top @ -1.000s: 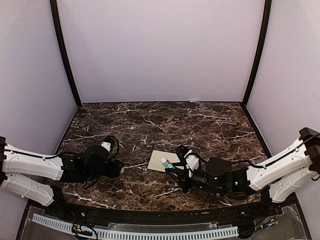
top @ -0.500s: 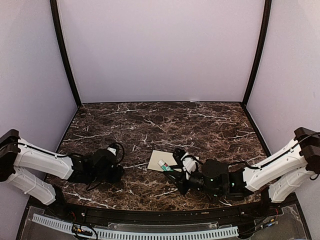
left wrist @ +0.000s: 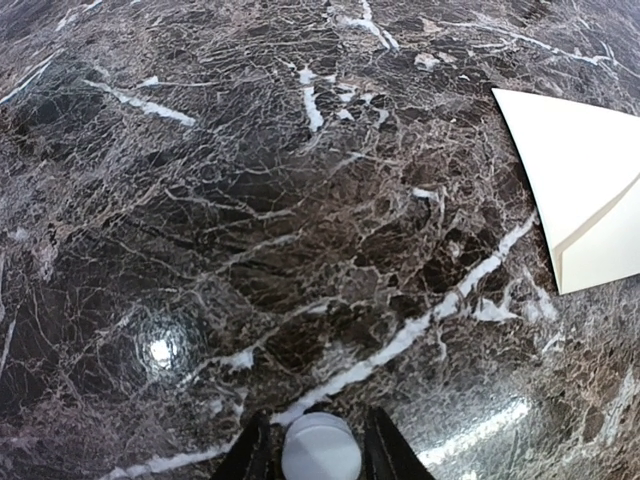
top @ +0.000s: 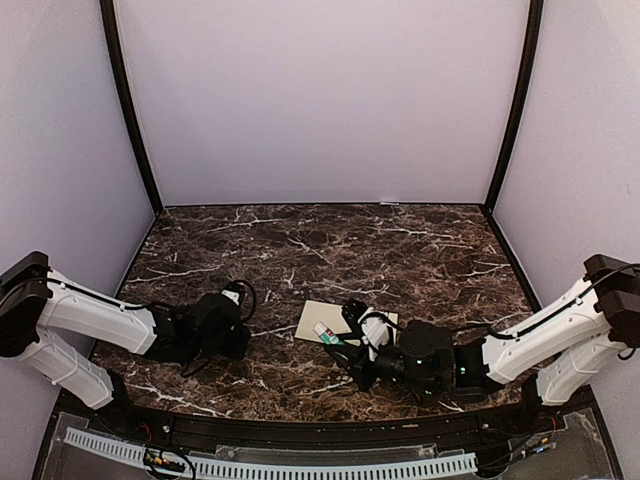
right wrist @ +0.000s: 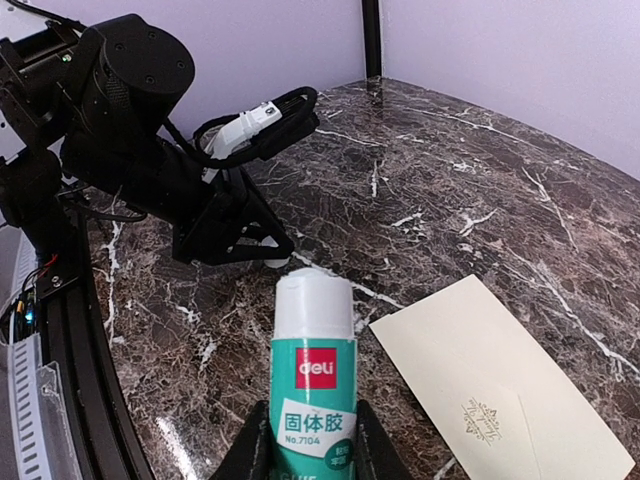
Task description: Place the letter into the envelope and seal it
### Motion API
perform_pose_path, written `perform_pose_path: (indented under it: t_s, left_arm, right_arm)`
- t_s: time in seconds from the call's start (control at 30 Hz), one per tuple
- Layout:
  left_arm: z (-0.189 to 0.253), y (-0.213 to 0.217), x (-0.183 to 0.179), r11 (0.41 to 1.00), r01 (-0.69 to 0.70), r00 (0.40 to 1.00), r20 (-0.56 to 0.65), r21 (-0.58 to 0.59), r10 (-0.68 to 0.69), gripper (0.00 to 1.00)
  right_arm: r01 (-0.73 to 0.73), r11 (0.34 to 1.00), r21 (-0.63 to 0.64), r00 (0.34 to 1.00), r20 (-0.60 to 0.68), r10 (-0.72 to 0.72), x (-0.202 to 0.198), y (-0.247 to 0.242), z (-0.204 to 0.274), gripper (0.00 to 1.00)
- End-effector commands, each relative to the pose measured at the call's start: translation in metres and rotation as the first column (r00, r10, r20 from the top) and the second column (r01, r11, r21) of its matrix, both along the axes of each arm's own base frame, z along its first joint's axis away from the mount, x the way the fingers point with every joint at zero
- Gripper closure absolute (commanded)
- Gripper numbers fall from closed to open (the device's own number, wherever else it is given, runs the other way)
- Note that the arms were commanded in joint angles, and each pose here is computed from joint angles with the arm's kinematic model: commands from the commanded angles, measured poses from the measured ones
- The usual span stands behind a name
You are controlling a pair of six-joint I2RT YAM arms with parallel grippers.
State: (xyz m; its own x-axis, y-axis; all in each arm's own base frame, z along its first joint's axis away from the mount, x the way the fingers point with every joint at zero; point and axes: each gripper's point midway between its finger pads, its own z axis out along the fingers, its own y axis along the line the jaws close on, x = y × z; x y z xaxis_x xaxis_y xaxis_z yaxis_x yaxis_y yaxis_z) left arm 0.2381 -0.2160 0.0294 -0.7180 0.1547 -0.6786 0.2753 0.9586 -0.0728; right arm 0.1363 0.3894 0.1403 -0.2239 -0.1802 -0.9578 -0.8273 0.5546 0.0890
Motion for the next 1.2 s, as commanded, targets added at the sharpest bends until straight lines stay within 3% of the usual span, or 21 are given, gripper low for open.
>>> perform_pose_path:
  t_s: [0.0, 0.4, 0.67, 0.73, 0.93, 1.17]
  left_arm:
    - [0.007, -0.001, 0.006, 1.000, -0.013, 1.000, 0.015, 0.002, 0.013, 0.73]
    - [0.015, -0.009, 0.003, 0.999, 0.025, 1.000, 0.016, -0.031, -0.025, 0.82]
    - [0.071, -0.052, -0.008, 0.942, 0.229, 0.973, 0.092, -0.244, -0.212, 0.83]
    - [0.091, -0.063, -0.015, 0.905, 0.292, 0.956, 0.127, -0.309, -0.265, 0.83]
    - [0.157, -0.101, -0.051, 0.691, 0.518, 0.852, 0.238, -0.504, -0.466, 0.83]
    - [0.212, -0.122, -0.086, 0.457, 0.642, 0.736, 0.328, -0.616, -0.592, 0.82]
  right_arm:
    - [-0.007, 0.999, 0.053, 1.000, 0.000, 0.007, -0.002, 0.010, 0.013, 1.00]
    - [-0.006, 0.998, 0.061, 1.000, -0.001, 0.006, -0.003, 0.007, 0.015, 1.00]
    - [-0.004, 0.994, 0.110, 1.000, 0.020, 0.001, -0.005, -0.013, 0.025, 1.00]
    - [-0.015, 0.992, 0.129, 1.000, 0.029, 0.011, -0.007, -0.018, 0.031, 1.00]
    - [-0.066, 0.977, 0.202, 0.997, 0.054, 0.056, -0.017, -0.034, 0.052, 1.00]
    - [-0.203, 0.945, 0.256, 0.977, 0.112, 0.179, -0.039, -0.040, 0.076, 1.00]
